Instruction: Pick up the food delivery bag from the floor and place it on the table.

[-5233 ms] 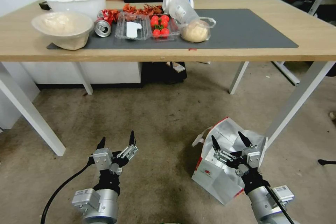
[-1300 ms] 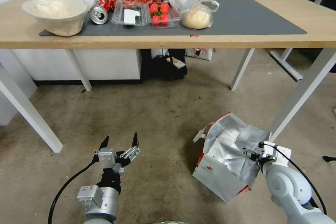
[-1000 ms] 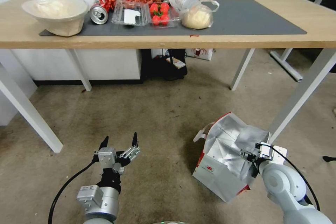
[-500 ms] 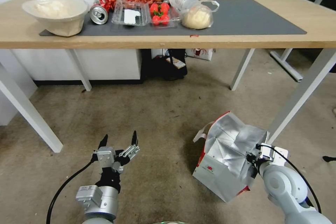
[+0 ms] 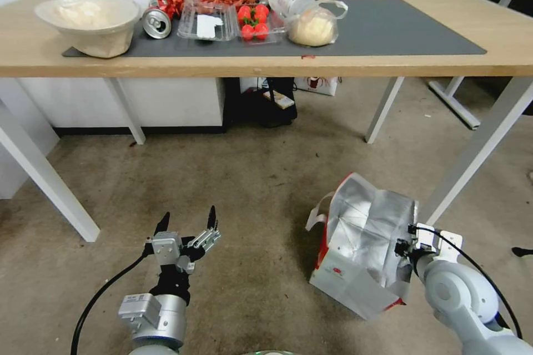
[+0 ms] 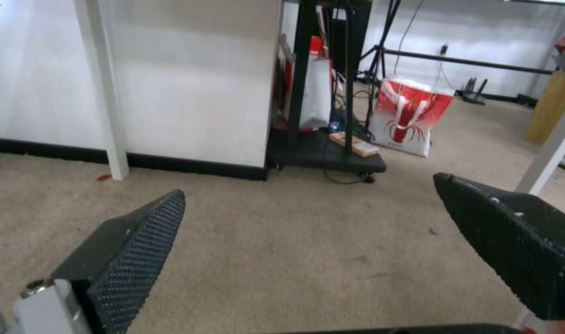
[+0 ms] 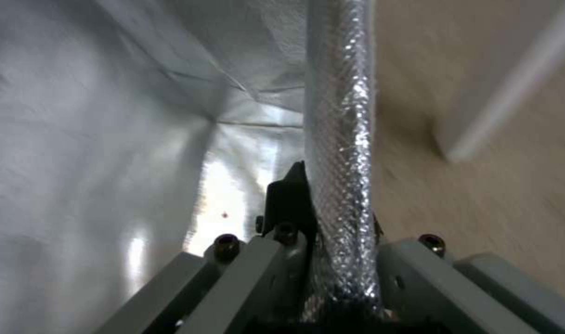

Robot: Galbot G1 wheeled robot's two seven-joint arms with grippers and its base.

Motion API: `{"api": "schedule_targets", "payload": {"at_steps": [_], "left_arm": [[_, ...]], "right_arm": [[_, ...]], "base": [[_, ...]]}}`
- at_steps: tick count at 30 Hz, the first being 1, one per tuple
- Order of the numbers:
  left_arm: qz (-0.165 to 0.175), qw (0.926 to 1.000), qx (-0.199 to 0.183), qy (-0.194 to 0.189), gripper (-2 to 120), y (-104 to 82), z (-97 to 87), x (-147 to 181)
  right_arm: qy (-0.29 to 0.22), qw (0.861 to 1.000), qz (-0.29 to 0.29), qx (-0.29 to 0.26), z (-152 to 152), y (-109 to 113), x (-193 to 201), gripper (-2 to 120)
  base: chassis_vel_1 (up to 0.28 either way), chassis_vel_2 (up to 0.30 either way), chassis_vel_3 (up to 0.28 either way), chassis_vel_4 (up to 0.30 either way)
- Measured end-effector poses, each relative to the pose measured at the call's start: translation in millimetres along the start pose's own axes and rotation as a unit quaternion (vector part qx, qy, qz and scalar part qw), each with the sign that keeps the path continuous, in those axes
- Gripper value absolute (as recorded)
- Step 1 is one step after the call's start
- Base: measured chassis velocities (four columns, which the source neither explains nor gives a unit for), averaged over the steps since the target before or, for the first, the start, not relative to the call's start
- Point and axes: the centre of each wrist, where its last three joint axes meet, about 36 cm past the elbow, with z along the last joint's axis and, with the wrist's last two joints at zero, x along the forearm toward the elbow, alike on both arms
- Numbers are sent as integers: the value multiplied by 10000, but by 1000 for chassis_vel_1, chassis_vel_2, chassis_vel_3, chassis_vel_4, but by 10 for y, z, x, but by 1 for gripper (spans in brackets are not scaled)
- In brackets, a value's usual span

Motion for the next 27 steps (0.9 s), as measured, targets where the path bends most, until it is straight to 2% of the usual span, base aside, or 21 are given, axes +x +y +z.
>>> {"api": "schedule_targets", "payload": {"at_steps": [2, 3, 4, 6, 7, 8, 9, 10, 12, 13, 14, 15, 16, 17, 18, 20, 21, 23, 25, 27], "left_arm": [[-6, 10000, -5, -4, 100, 12, -4, -2], [-10, 10000, -6, -11, 100, 19, -8, -4], [-10, 10000, -6, -11, 100, 19, -8, -4], [-12, 10000, -3, -13, 100, 22, -10, -6], [-13, 10000, -1, -14, 100, 23, -11, -7], [-13, 10000, -1, -14, 100, 23, -11, -7], [-15, 10000, 5, -17, 100, 22, -11, -8], [-17, 10000, 11, -17, 100, 21, -12, -9], [-23, 10000, 24, -20, 100, 21, -13, -11], [-23, 10000, 24, -20, 100, 21, -13, -11], [-26, 10000, 31, -22, 100, 21, -13, -12], [-27, 10000, 33, -23, 100, 21, -14, -12], [-31, 10000, 40, -26, 100, 21, -14, -13], [-31, 10000, 40, -26, 100, 21, -14, -13], [-34, 10000, 44, -27, 100, 21, -14, -14], [-46, 10000, 69, -27, 100, 17, -11, -19], [-46, 10000, 69, -27, 100, 17, -11, -19], [-80, 9999, 114, -28, 100, 6, -11, -22], [-84, 9999, 117, -28, 100, 5, -11, -23], [-104, 9999, 132, -27, 100, 2, -12, -25]], "right_arm": [[-202, 9976, -587, 296, -75, -65, 43, 0], [-382, 9911, -1086, 674, -157, -140, 68, 0], [-382, 9911, -1086, 674, -157, -140, 68, 0], [-620, 9767, -1695, 1158, -270, -235, 88, 0], [-732, 9638, -2064, 1523, -372, -302, 92, 0], [-732, 9638, -2064, 1523, -372, -302, 92, 0], [-785, 9481, -2409, 1920, -515, -366, 99, 0], [-821, 9398, -2572, 2097, -588, -396, 102, 0], [-885, 9124, -3040, 2593, -790, -491, 110, 0], [-885, 9124, -3040, 2593, -790, -491, 110, 0], [-855, 8967, -3256, 2876, -910, -542, 122, 0], [-838, 8917, -3316, 2964, -948, -557, 127, 0], [-782, 8760, -3514, 3210, -1060, -603, 144, 0], [-782, 8760, -3514, 3210, -1060, -603, 144, 0], [-746, 8654, -3659, 3342, -1136, -635, 155, 0], [-617, 8322, -4102, 3678, -1348, -724, 175, 0], [-617, 8322, -4102, 3678, -1348, -724, 175, 0], [-416, 7922, -4554, 4040, -1630, -793, 223, 0], [-398, 7882, -4602, 4066, -1659, -798, 229, 0], [-278, 7633, -4963, 4126, -1803, -829, 250, 0]], "base": [[0, 0, 0, 0], [0, 0, 0, 0], [0, 0, 0, 0], [0, 0, 0, 0], [0, 0, 0, 0], [0, 0, 0, 0], [0, 0, 0, 0], [0, 0, 0, 0], [0, 0, 0, 0], [0, 0, 0, 0], [0, 0, 0, 0], [0, 0, 0, 0], [0, 0, 0, 0], [0, 0, 0, 0], [0, 0, 0, 0], [0, 0, 0, 0], [0, 0, 0, 0], [0, 0, 0, 0], [0, 0, 0, 0], [0, 0, 0, 0]]}}
